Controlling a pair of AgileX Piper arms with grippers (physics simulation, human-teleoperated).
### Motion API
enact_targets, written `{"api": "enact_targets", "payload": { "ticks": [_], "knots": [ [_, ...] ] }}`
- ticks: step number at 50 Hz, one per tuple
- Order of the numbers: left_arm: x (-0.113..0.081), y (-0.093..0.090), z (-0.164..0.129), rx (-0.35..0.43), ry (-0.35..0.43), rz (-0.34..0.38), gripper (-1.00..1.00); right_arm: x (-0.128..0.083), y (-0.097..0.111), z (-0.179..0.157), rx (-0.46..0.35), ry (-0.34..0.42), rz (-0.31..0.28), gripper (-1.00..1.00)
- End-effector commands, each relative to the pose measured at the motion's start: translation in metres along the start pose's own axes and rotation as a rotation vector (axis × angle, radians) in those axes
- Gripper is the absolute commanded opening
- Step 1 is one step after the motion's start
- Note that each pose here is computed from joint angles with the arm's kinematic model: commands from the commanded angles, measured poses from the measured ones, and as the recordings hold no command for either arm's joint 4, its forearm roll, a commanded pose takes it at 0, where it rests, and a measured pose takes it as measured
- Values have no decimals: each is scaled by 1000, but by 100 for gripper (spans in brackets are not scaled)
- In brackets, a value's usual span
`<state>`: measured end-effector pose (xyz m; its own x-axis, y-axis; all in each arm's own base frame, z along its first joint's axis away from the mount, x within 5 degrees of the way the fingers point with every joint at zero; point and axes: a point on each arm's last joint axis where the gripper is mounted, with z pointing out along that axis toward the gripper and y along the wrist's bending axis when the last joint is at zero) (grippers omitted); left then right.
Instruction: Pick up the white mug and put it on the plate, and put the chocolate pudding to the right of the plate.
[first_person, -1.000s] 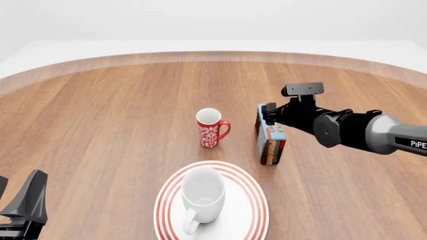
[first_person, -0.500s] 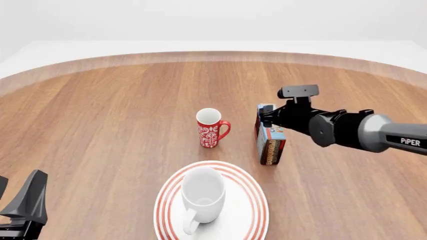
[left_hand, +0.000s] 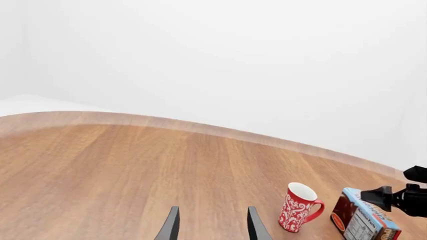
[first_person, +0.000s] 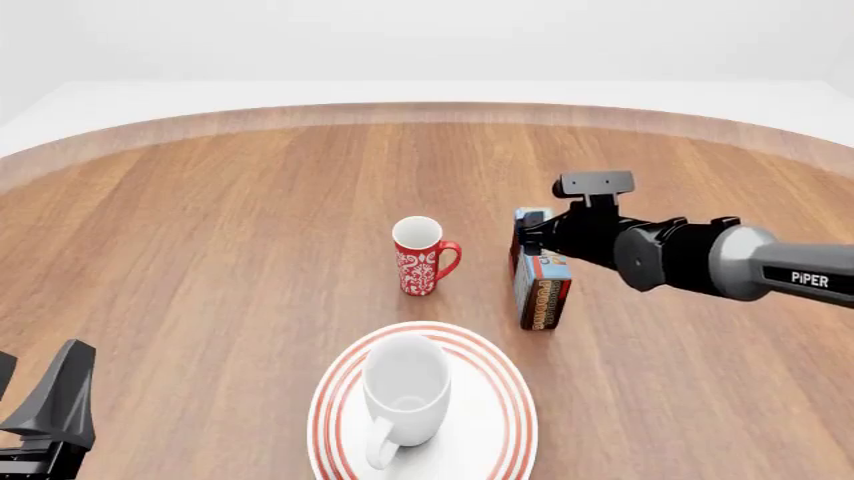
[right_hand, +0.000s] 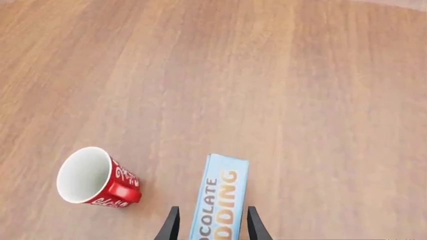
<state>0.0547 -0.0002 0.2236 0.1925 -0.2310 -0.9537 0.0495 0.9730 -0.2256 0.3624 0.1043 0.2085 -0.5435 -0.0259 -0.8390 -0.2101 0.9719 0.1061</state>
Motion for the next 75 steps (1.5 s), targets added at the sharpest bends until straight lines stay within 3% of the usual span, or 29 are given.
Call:
{"api": "enact_targets", "payload": {
  "ticks": [1, 75],
  "knots": [
    [0, 0, 0, 1, 0, 0, 100, 1, -1, 2, 3, 8, 8, 100],
    [1, 0, 0, -1, 5, 2, 100, 8, -7, 29, 28, 95, 94, 100]
  ]
}}
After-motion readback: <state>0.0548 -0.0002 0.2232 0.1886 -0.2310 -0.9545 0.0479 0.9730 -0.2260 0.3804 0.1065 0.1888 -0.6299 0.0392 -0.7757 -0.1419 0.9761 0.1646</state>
